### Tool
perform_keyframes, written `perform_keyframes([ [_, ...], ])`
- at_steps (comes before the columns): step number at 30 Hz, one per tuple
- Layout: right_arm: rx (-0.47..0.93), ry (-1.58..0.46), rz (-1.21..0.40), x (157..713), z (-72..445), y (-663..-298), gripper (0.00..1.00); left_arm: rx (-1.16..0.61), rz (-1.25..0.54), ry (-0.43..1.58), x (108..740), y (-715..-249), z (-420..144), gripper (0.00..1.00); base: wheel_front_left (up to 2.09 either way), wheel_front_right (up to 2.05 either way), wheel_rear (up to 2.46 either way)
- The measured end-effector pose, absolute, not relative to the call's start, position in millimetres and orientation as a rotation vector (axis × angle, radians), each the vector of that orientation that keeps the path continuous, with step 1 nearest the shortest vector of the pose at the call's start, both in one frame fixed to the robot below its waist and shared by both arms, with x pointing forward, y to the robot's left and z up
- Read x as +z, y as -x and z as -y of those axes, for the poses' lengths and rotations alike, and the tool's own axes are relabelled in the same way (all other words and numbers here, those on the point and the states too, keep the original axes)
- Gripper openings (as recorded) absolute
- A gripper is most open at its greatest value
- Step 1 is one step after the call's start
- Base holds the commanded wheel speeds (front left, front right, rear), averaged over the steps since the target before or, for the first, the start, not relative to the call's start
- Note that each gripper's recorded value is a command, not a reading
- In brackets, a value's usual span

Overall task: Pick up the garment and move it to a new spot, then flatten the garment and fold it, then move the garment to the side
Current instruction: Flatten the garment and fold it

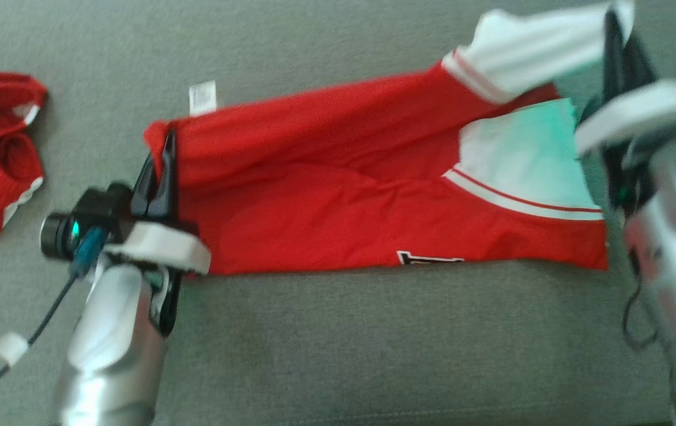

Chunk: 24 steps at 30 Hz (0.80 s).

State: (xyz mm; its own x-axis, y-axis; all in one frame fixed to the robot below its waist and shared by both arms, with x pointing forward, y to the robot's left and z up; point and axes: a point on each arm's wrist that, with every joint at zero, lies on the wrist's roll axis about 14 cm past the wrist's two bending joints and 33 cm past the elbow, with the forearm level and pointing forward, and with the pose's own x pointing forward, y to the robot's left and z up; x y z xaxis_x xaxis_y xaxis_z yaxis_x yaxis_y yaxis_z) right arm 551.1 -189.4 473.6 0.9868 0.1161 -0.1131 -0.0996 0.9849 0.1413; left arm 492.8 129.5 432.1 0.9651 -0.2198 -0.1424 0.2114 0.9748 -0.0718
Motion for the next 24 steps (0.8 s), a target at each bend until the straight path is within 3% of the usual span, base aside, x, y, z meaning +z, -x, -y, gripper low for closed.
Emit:
perform_keyframes([
  [7, 0.088, -0.236, -0.167, 447, 194, -496, 0.00, -0.214, -0.158, 0.061, 430, -474, -131, 0.00, 0.00, 0.00, 0.00],
  [10, 0.090, -0.275, -0.198, 434, 190, -476, 0.00, -0.213, -0.158, 0.053, 430, -466, -132, 0.44, 0.00, 0.00, 0.00],
  [11, 0.089, -0.285, -0.209, 430, 188, -470, 0.00, -0.211, -0.163, 0.052, 428, -463, -133, 0.74, 0.00, 0.00, 0.00],
  [12, 0.087, -0.296, -0.222, 426, 188, -465, 0.26, -0.204, -0.168, 0.055, 427, -459, -134, 1.00, 0.00, 0.00, 0.00],
  [13, 0.083, -0.305, -0.237, 422, 187, -460, 0.84, -0.193, -0.178, 0.062, 424, -455, -136, 1.00, 0.00, 0.00, 0.00],
  [14, 0.081, -0.309, -0.245, 419, 187, -455, 1.00, -0.180, -0.190, 0.068, 420, -450, -139, 1.00, 0.00, 0.00, 0.00],
  [20, 0.038, -0.325, -0.248, 417, 197, -439, 1.00, -0.030, -0.212, 0.073, 413, -418, -168, 1.00, 0.00, 0.00, 0.00],
  [24, 0.021, -0.282, -0.148, 444, 204, -440, 1.00, 0.059, -0.180, 0.061, 423, -398, -188, 1.00, 0.00, 0.00, 0.00],
])
